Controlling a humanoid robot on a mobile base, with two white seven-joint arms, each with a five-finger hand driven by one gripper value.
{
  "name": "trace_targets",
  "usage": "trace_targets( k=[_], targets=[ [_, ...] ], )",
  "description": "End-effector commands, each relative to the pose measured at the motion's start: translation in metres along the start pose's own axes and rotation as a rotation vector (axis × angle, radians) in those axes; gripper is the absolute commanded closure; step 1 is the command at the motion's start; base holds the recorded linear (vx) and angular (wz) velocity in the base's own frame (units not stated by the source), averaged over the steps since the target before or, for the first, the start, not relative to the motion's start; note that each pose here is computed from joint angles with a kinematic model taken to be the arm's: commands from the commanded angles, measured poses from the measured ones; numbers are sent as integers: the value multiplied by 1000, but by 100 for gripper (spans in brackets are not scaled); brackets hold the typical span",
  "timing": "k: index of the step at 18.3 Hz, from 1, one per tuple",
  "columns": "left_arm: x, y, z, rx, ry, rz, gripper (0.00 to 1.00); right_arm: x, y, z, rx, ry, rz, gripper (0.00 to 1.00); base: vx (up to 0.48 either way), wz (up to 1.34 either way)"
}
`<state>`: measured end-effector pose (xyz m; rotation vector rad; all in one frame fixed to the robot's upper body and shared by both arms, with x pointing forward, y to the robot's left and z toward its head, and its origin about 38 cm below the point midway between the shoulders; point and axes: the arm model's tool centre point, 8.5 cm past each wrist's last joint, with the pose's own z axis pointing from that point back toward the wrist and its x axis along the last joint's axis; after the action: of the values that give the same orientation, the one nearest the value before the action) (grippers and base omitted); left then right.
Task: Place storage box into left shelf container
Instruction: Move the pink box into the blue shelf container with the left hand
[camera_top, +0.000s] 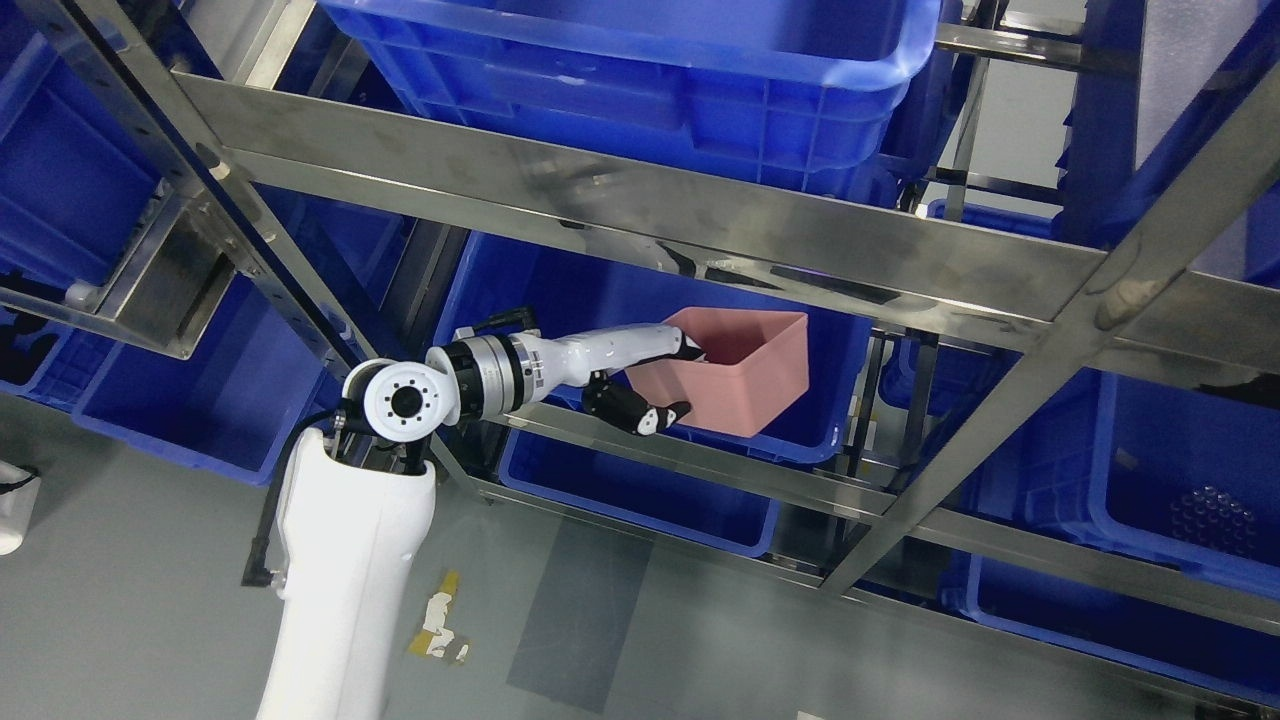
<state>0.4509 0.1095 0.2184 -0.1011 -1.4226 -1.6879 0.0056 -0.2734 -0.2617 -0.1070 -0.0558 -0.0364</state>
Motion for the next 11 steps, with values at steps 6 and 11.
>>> trace_targets(
  k=[6, 11],
  targets=[
    [-55, 8, 20, 219, 109, 86, 21, 19, -11, -1, -16, -37, 0, 1, -1, 0],
    [-32, -22, -22, 198, -98, 230, 3, 19, -11, -1, -16, -37, 0, 1, -2, 8]
  ],
)
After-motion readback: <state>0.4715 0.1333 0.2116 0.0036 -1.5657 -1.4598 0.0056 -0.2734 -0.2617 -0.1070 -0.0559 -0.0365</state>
